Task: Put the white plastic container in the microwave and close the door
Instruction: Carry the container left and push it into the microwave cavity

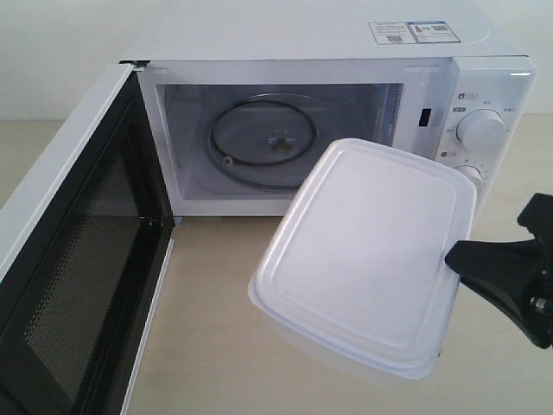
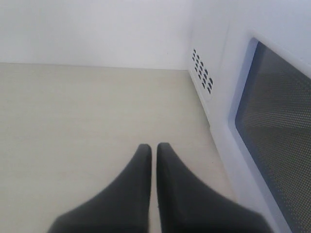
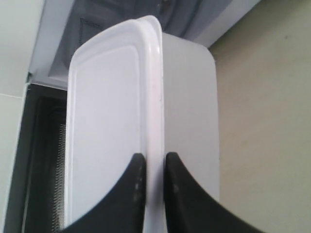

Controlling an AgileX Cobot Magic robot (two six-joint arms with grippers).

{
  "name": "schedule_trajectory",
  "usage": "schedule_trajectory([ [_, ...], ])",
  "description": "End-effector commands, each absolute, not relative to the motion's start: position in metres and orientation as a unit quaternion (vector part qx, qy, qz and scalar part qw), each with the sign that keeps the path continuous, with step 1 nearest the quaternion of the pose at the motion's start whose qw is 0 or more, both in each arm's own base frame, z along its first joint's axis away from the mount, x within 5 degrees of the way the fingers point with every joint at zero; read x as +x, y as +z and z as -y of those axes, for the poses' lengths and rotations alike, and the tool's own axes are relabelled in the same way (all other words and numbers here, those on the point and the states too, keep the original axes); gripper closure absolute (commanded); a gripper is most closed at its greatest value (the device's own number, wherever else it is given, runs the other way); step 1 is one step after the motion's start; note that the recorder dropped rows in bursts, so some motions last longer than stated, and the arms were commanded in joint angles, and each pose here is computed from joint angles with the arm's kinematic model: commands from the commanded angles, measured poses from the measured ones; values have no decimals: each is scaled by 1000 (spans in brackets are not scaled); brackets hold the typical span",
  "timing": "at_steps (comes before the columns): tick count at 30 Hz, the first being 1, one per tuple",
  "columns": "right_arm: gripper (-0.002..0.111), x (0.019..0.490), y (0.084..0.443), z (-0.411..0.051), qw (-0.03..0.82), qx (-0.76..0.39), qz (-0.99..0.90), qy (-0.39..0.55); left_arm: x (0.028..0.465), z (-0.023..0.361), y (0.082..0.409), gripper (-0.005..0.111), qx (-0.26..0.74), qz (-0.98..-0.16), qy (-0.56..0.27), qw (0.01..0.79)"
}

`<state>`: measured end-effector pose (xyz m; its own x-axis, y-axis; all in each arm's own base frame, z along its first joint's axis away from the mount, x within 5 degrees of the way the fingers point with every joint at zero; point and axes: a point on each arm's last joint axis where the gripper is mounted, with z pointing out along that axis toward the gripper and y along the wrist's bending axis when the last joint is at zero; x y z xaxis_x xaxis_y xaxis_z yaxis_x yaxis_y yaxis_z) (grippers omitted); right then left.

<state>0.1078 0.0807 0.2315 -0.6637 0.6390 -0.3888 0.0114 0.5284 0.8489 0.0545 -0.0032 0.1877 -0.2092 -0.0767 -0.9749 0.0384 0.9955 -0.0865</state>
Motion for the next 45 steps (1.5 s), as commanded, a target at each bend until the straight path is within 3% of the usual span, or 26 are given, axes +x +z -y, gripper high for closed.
schedule_trajectory([
  [1,108,110,240,-94,363,196,-764,496,54,3,186,102,-11,-777,-42,628],
  [11,108,120,221,-119,334,204,-749,534,54,3,186,102,-11,-777,-42,628],
  [26,108,137,177,-129,310,285,-752,507,54,3,186,102,-11,-777,-42,628],
  [37,108,158,192,-144,337,300,-737,503,54,3,186,102,-11,-777,-42,628],
  [45,108,173,175,-159,327,309,-755,477,54,3,186,102,-11,-777,-42,628],
])
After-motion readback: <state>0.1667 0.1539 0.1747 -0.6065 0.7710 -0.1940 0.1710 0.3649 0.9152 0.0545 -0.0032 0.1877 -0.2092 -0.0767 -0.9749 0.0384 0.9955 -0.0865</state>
